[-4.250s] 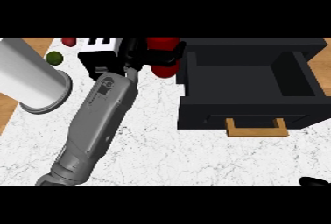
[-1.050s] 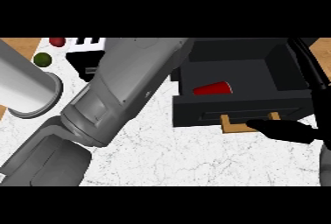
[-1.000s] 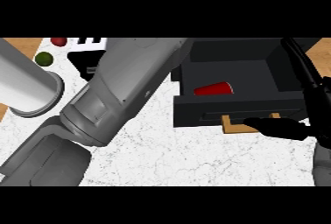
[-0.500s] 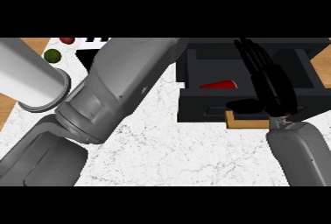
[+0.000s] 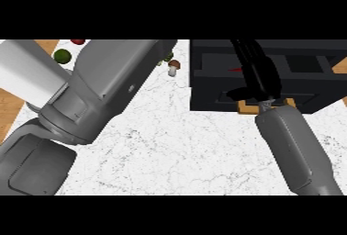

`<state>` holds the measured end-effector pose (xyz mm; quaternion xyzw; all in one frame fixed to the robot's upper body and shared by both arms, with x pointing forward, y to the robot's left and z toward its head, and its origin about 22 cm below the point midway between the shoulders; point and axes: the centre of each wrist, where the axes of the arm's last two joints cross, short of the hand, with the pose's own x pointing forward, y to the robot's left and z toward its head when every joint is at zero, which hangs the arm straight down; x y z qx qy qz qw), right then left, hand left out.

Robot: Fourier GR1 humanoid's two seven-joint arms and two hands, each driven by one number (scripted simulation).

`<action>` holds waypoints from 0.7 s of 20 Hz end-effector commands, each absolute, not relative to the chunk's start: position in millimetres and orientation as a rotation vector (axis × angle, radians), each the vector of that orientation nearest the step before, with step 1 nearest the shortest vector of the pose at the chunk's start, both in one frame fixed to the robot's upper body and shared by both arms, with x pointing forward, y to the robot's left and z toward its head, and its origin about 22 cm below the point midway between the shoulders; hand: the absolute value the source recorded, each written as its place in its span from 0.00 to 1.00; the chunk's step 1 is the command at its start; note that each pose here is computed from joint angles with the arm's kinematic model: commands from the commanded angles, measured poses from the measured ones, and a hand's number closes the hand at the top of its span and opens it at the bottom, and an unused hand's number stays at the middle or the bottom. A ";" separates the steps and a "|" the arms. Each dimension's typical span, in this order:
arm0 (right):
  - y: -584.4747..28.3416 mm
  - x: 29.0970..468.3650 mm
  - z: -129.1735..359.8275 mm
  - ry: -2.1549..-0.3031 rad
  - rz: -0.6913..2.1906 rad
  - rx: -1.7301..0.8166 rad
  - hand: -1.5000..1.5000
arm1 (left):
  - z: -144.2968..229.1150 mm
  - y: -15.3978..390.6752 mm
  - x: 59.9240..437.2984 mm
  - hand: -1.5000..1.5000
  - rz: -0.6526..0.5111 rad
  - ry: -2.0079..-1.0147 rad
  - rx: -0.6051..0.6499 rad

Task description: Pick up the can, place it into the drawer and close the drawer

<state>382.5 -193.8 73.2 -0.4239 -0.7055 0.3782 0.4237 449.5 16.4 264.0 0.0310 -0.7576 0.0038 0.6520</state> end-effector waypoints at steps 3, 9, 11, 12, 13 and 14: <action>-187.5 405.6 48.8 -1.740 0.899 -1.211 0.00 | 267.1 40.0 453.5 0.00 0.010 -1.717 0.068; -182.4 436.9 79.2 -1.782 0.834 -1.268 0.00 | 258.6 57.3 454.1 0.00 0.004 -1.709 0.071; -176.5 440.5 76.8 -1.770 0.821 -1.296 0.00 | 268.6 62.7 453.2 0.00 -0.009 -1.688 0.057; -184.8 437.9 68.7 -1.775 0.836 -1.303 0.00 | 263.4 77.6 454.6 0.00 -0.005 -1.688 0.083; -185.4 448.9 90.8 -1.766 0.801 -1.311 0.00 | 270.2 59.3 448.5 0.00 -0.024 -1.702 0.056; -169.3 453.4 102.0 -1.786 0.835 -1.308 0.00 | 273.5 84.5 456.2 0.00 0.004 -1.699 0.090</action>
